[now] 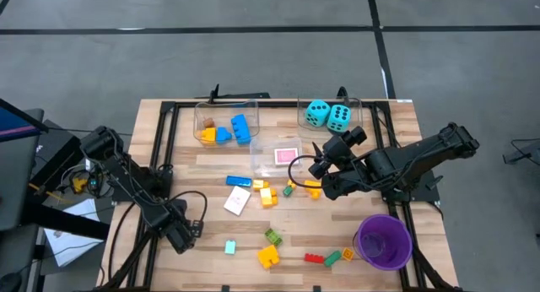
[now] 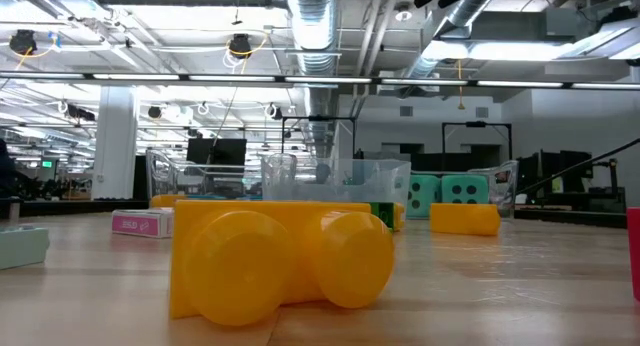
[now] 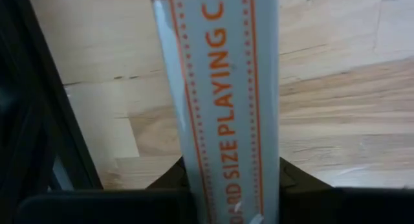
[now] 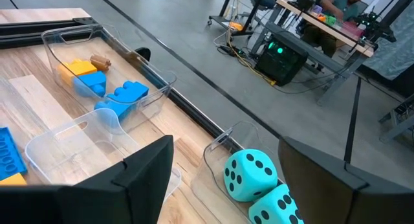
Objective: Pick & Place Toys
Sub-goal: Put the orange deck of cards into the bottom transparent bin
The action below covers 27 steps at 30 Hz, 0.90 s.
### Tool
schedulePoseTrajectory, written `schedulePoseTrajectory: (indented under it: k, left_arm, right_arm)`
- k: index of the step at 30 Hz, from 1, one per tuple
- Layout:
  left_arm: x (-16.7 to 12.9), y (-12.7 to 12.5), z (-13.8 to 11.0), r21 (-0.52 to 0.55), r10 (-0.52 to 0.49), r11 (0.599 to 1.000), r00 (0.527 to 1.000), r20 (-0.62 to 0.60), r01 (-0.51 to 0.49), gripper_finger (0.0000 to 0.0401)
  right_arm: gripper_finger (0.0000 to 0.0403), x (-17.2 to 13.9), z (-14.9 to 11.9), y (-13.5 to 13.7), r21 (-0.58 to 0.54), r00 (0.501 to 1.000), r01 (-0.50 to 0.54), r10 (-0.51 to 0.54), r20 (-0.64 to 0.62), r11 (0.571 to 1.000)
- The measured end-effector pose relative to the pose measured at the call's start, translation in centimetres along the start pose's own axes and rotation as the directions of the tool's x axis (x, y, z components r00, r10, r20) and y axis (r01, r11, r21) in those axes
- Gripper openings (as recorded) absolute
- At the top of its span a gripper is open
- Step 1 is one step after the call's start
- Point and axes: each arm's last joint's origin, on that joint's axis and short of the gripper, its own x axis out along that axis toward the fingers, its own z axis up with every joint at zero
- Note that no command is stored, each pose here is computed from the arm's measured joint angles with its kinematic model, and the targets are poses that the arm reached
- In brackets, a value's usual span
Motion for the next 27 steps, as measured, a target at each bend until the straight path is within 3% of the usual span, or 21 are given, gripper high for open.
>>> schedulePoseTrajectory:
  k: [5,16,27]
  left_arm:
    - [0.0,0.0,0.0,0.055,-0.014,0.998,1.0,0.014,0.013,0.0059]
    - [-0.7,-2.1,0.4,0.204,-0.185,0.964,0.981,0.063,0.169,0.0059]
    - [-5.4,-7.8,2.8,0.396,-0.415,0.859,0.894,0.166,0.325,0.0059]
  right_arm:
    - [0.0272,0.0,0.0,0.0,-0.004,1.0,-0.001,0.001,-0.003,1.0]
    - [0.0272,-0.1,-1.0,-1.1,-0.012,0.997,0.06,-0.06,-0.039,0.998]
    - [0.0272,-0.1,-1.7,-2.3,0.015,0.991,0.117,-0.116,-0.071,0.993]
